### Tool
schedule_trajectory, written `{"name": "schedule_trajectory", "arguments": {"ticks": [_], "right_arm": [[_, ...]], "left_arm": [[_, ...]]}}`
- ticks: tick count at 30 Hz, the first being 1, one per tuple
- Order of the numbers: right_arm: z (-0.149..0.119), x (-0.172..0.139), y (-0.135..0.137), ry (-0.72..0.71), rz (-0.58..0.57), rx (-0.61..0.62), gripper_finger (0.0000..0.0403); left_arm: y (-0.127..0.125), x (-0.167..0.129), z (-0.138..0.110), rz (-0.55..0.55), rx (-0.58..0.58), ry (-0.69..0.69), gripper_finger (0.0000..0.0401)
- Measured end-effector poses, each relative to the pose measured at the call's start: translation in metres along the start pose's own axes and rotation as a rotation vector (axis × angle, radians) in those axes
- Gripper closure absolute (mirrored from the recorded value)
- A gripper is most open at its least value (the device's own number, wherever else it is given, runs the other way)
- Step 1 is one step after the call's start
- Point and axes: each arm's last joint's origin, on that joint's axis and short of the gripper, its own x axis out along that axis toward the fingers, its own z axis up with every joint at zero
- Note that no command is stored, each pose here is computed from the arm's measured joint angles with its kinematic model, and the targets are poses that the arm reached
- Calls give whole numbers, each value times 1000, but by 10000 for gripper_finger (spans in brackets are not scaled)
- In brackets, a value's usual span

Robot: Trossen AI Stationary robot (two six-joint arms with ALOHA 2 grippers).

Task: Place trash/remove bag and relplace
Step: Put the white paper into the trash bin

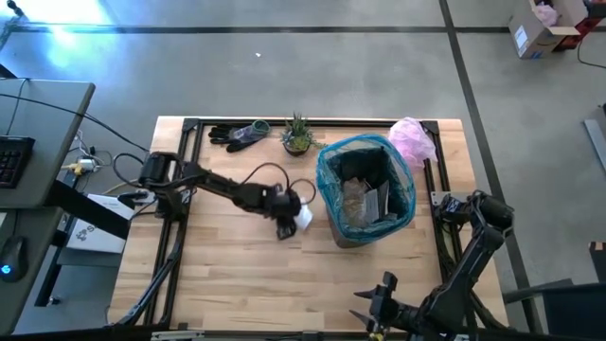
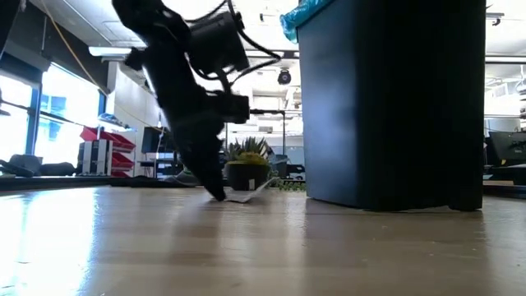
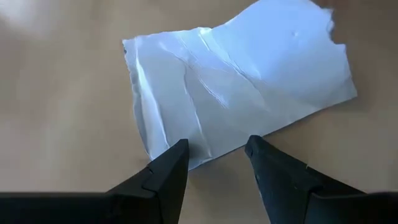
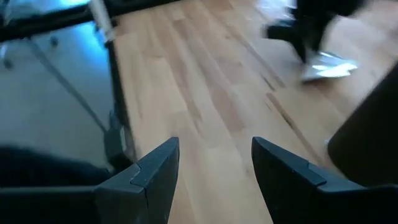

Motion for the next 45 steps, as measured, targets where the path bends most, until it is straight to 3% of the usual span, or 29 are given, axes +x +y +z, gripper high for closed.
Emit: {"name": "schedule_trajectory", "arguments": {"ticks": [9,14,21,28,36,45], "right_arm": [[-23,55,5,-11,-109,393,216],[-35,92,4,32,-161,535,216],[-33,132,-8,67,-235,625,216],[-18,158,-22,63,-270,634,216],[-28,187,-39,106,-203,724,216],[-37,194,-45,-9,-140,833,216]], "left_arm": [[-46,-9,-13,-96,0,-42,243],[-63,-12,-15,-139,-16,-97,243],[-81,-17,-19,-178,-25,-148,243],[-94,-20,-24,-207,-2,-179,243],[-106,-24,-30,-214,19,-206,243],[-115,-27,-36,-212,46,-226,243]]}}
